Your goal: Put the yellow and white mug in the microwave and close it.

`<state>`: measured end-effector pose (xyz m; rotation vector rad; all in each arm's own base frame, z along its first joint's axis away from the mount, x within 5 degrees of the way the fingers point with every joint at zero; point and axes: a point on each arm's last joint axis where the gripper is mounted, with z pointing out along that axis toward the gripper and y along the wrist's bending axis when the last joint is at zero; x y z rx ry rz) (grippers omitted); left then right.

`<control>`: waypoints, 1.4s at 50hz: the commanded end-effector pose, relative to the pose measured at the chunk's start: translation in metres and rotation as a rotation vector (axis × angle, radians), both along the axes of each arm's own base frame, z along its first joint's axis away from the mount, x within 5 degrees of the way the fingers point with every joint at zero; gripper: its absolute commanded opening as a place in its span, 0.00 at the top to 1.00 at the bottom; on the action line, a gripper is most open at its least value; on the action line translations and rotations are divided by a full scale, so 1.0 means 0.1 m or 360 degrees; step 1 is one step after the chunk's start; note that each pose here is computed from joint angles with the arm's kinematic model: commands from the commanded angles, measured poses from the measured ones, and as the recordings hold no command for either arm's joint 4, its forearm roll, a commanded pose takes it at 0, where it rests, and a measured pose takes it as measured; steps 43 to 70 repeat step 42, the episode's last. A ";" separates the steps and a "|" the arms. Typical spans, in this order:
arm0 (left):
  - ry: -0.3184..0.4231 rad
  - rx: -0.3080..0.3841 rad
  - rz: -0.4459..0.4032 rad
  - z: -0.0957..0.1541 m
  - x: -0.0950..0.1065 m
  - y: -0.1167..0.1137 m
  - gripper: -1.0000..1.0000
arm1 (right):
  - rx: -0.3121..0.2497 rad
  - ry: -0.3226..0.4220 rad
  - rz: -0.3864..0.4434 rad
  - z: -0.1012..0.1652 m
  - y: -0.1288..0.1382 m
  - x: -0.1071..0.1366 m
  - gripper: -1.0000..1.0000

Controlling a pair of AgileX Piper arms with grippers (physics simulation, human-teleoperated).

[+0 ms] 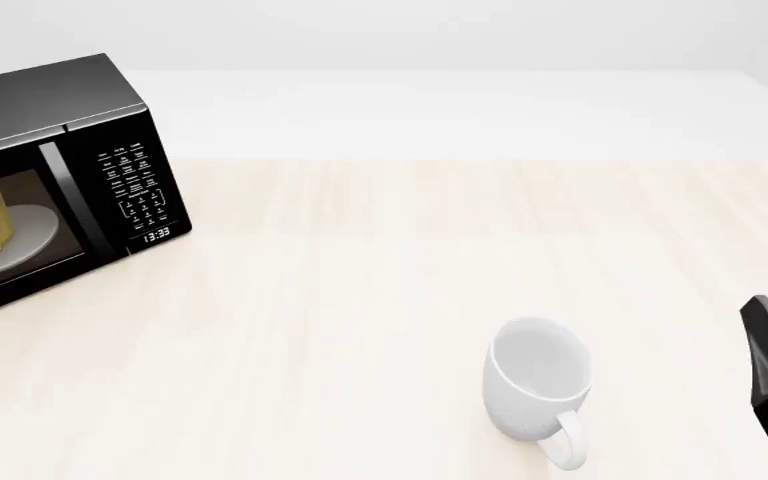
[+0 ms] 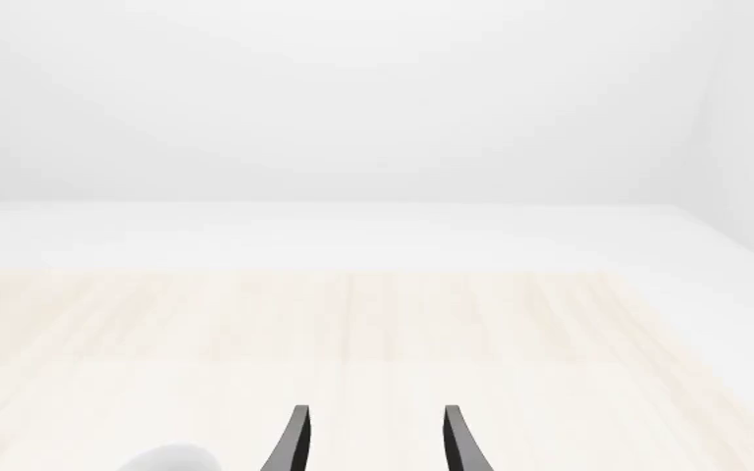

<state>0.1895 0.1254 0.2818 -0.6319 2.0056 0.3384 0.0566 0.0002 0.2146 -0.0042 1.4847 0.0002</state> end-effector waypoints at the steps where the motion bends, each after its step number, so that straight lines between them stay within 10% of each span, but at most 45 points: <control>1: -0.0101 0.0034 0.0015 0.18 -0.26 -0.17 0.00 | 0.0001 0.0000 -0.0001 0.00 0.00 0.00 0.00; 42: -0.0465 0.0176 -0.0062 0.64 -1.20 -0.85 0.00 | 0.0001 0.0000 -0.0001 0.00 0.00 0.00 0.00; 70: -0.0465 0.0176 -0.0062 0.64 -1.20 -0.85 0.00 | 0.0001 0.0000 -0.0001 0.00 0.00 0.00 0.00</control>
